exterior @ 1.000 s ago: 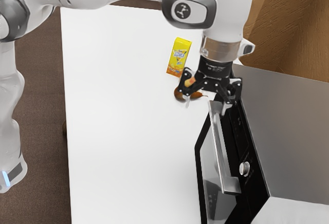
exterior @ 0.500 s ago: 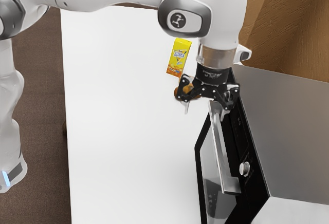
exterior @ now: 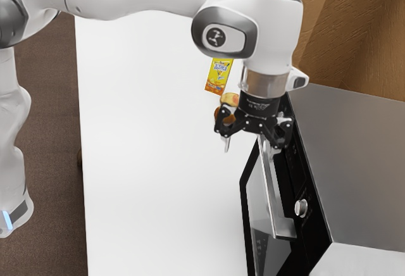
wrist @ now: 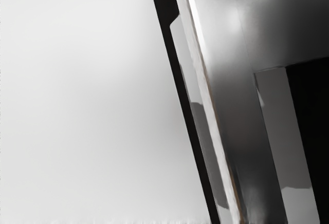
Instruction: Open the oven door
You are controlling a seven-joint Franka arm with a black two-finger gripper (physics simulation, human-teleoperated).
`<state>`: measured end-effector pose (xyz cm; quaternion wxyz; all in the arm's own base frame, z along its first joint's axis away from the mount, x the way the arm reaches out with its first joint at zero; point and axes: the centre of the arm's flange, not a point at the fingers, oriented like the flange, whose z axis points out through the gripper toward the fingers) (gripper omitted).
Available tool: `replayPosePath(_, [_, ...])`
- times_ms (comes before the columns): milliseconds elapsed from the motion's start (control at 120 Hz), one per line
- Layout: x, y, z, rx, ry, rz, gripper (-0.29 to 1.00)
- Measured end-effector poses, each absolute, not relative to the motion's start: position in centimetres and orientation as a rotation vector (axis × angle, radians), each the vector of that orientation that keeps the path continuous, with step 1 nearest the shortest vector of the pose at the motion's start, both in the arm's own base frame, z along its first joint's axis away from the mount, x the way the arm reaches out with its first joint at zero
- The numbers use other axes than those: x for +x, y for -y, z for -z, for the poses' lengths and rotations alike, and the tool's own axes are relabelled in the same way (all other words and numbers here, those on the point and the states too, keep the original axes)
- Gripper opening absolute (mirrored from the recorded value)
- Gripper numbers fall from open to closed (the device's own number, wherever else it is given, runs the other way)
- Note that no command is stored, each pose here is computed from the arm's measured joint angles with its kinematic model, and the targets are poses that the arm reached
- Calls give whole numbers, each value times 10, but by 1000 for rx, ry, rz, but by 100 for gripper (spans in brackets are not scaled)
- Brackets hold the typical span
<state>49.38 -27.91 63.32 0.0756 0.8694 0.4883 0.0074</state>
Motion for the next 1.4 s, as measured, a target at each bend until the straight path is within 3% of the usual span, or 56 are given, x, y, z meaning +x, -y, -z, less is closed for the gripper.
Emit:
replayPosePath(583, [450,224,-608,2427,-1622,16,70])
replayPosePath(717, [390,247,-647,2406,-1556,-149,70])
replayPosePath(867, [316,303,-746,2394,-1364,-527,70])
replayPosePath(967, [359,281,-766,2333,-1479,-438,70])
replayPosePath(1067, [422,181,-761,2114,-1849,-291,70])
replayPosePath(1200, [436,117,-752,1895,-2165,-141,70])
replayPosePath(1400, [434,102,-734,1723,-2403,-29,70])
